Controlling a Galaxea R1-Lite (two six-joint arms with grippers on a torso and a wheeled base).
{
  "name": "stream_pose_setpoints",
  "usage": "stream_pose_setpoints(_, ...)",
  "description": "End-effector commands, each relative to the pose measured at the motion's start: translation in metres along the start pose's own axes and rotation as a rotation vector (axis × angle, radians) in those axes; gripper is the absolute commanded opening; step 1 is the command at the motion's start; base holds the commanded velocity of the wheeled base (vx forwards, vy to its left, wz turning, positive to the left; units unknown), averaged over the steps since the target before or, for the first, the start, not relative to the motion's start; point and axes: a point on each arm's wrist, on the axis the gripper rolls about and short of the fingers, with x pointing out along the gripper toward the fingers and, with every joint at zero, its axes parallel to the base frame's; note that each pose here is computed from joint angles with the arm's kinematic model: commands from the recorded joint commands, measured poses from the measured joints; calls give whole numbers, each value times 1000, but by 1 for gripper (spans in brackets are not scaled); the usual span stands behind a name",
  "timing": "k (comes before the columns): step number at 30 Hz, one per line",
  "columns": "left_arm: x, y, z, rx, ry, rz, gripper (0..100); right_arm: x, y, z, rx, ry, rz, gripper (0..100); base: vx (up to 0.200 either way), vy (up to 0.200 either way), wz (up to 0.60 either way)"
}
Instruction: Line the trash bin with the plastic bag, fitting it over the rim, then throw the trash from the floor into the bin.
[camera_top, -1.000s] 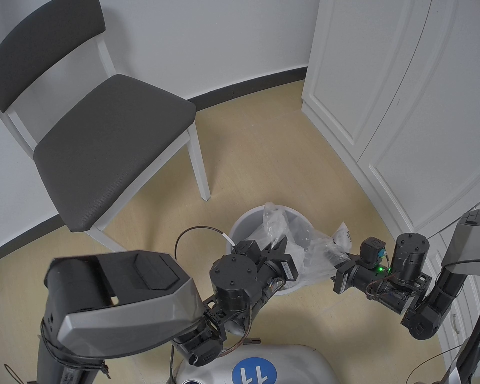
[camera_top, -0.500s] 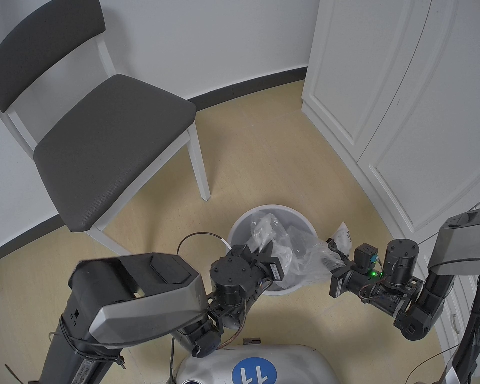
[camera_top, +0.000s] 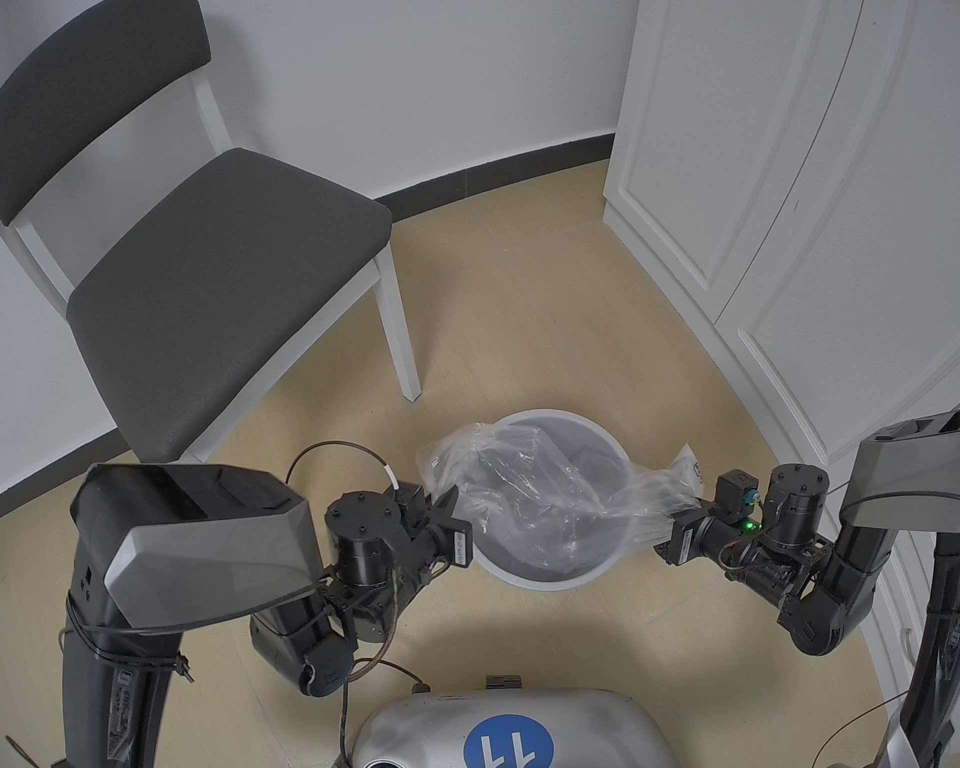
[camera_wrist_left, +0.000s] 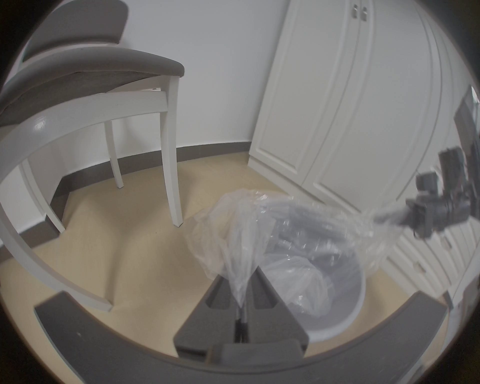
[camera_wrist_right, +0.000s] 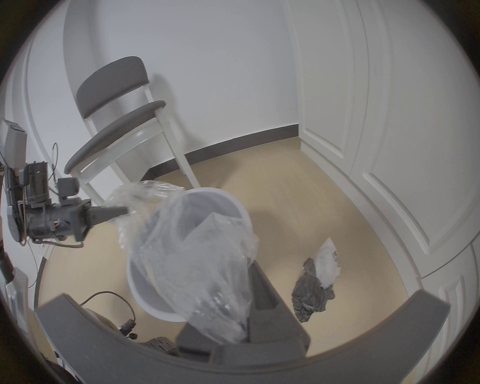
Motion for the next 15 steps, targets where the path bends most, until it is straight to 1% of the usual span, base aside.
stream_pose_setpoints(1,-21,21,5,78,57,-5,0,2,-22,2,4,-27,-61,0,0,0,0)
stream_pose_setpoints(3,-23,27,2,119,76,9,0,2,-28,2,-5,-27,-76,0,0,0,0)
stream_pose_setpoints(4,-23,34,-1,153,85,25,0,1,-33,1,-19,-21,-92,0,0,0,0)
stream_pose_setpoints(7,-21,40,-5,187,96,44,0,1,-39,-2,-33,-12,-110,0,0,0,0)
stream_pose_setpoints(8,-20,46,-10,209,112,60,0,1,-46,-5,-51,-1,-130,0,0,0,0)
stream_pose_setpoints(12,-17,54,-18,225,134,81,0,1,-57,-12,-82,26,-149,0,0,0,0)
stream_pose_setpoints(15,-17,55,-18,230,136,82,0,0,-58,-12,-83,26,-148,0,0,0,0)
